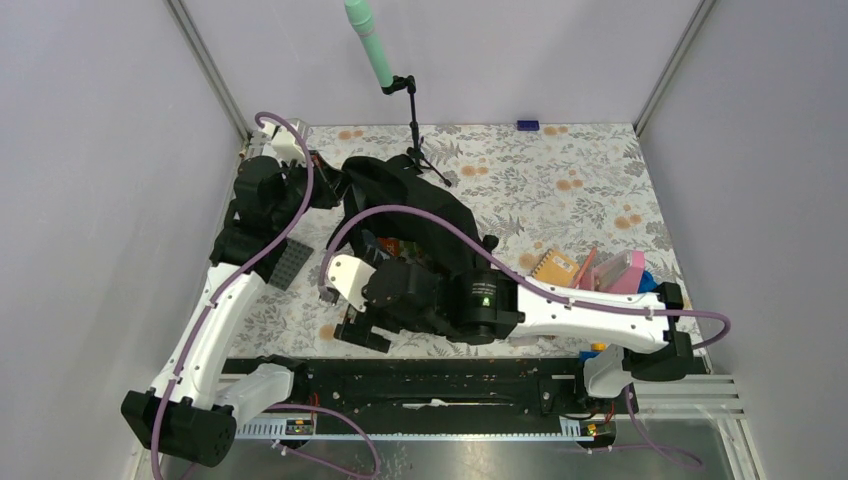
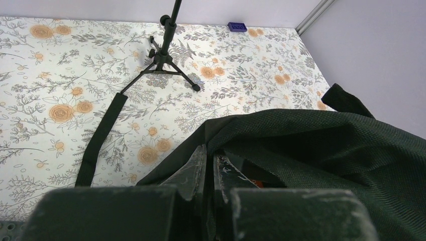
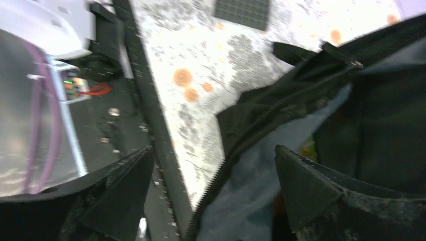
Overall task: Pack the student bag
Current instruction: Zip the student bag at the center of the board.
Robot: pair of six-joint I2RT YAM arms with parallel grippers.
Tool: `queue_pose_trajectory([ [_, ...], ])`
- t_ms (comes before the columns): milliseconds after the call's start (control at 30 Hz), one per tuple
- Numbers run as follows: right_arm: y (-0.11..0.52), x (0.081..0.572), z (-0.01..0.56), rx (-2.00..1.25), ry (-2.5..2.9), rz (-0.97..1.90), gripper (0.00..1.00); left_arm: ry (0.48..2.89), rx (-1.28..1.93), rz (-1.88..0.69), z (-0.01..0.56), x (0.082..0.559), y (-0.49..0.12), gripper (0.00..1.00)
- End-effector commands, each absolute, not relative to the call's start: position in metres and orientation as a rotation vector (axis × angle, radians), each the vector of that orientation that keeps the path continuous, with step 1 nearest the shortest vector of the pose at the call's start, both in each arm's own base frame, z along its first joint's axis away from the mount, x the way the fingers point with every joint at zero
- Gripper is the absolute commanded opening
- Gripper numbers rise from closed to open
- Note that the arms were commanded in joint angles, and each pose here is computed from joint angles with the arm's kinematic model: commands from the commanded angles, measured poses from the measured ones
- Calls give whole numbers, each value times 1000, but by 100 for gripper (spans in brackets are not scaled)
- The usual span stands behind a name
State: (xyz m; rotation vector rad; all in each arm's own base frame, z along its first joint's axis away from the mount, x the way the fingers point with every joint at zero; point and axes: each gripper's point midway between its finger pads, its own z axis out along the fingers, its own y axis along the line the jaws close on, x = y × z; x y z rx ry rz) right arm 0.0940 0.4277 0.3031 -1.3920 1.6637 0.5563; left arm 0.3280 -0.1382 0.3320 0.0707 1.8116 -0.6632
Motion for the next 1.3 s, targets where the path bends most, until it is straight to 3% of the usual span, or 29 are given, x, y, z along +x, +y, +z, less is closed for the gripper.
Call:
queue_pose_trajectory([
  [0,394,136,316,-1297,1670,187,92,1640,66,-649,385,334,-130,0],
  [67,381,147,318,-1276,1670,78,75,1634,77,-647,387,332,-129,0],
  [200,366,157,333,-1253,1629,1,16,1603,161,-668,389,320,-136,2],
  [233,364,161,338,-1243,1622,-1,10,1590,193,-677,390,314,-138,13],
  [300,360,168,345,-1228,1624,18,1,1558,240,-693,391,302,-141,50],
  [333,357,172,347,-1215,1633,29,0,1534,249,-699,393,293,-141,67],
  [400,351,178,355,-1194,1636,66,0,1512,261,-713,388,278,-140,83],
  [533,346,179,365,-1181,1620,152,0,1501,227,-696,370,253,-130,98],
  [867,333,184,357,-1180,1663,242,0,1734,-182,-411,298,235,-59,99],
  [967,332,185,354,-1180,1660,254,0,1771,-81,-457,297,226,-72,99],
  [1267,328,179,357,-1165,1645,338,0,1799,290,-414,286,214,-90,85],
])
